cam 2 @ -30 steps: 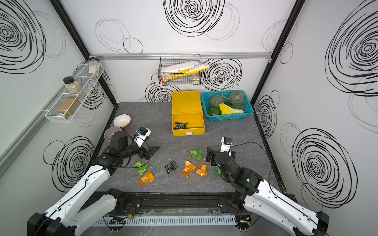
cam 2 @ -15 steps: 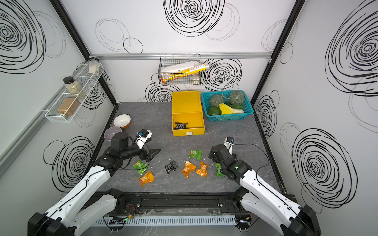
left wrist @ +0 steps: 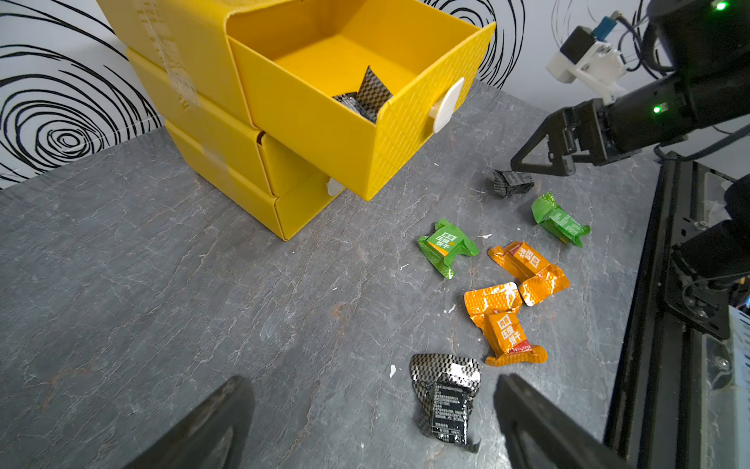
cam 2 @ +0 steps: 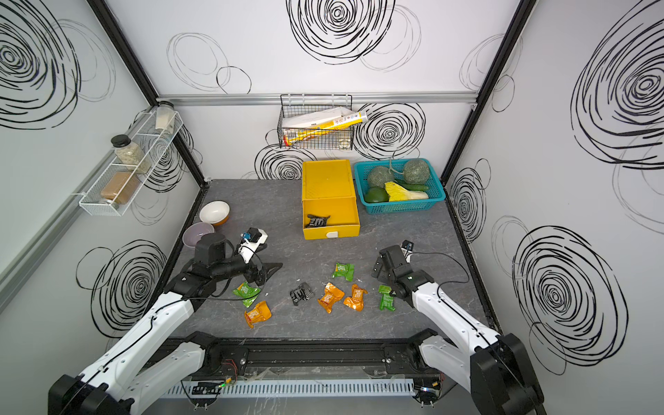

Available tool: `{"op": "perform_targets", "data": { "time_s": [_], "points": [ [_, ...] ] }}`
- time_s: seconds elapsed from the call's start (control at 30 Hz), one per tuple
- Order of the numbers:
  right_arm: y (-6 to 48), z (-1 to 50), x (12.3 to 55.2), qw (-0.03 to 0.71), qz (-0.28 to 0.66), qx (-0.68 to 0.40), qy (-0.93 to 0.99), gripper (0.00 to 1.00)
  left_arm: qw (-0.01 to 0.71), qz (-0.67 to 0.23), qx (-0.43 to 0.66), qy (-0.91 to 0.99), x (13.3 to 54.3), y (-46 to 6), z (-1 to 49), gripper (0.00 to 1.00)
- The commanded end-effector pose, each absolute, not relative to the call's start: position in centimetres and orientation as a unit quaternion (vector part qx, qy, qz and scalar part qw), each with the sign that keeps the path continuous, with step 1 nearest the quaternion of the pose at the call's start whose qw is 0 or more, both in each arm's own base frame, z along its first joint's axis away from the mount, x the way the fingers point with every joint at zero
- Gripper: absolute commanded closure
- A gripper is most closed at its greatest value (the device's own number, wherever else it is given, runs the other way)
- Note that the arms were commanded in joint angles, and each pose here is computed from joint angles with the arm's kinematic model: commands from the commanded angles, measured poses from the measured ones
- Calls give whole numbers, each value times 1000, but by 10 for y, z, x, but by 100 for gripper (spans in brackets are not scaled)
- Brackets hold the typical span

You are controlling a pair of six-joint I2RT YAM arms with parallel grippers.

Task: Place the cookies into the drawer by color
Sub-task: Pick up the cookie at the center of the board.

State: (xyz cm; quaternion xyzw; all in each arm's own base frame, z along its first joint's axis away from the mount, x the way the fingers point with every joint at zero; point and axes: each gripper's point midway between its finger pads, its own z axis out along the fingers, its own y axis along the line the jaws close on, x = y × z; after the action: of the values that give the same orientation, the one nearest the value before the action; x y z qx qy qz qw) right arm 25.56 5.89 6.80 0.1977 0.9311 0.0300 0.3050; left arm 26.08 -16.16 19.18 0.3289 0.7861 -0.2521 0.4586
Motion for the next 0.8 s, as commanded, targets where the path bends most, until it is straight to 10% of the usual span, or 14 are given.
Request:
{"op": "perform_targets", "data": {
  "time_s": [0.0,0.77],
  "points": [
    [61,57,258,284,39,190,939,0,481,-258,337,767,263,-166,207,1],
    [49,17,273,247,-3,188,951,1,481,-261,335,767,262,-166,206,1]
  ]
}}
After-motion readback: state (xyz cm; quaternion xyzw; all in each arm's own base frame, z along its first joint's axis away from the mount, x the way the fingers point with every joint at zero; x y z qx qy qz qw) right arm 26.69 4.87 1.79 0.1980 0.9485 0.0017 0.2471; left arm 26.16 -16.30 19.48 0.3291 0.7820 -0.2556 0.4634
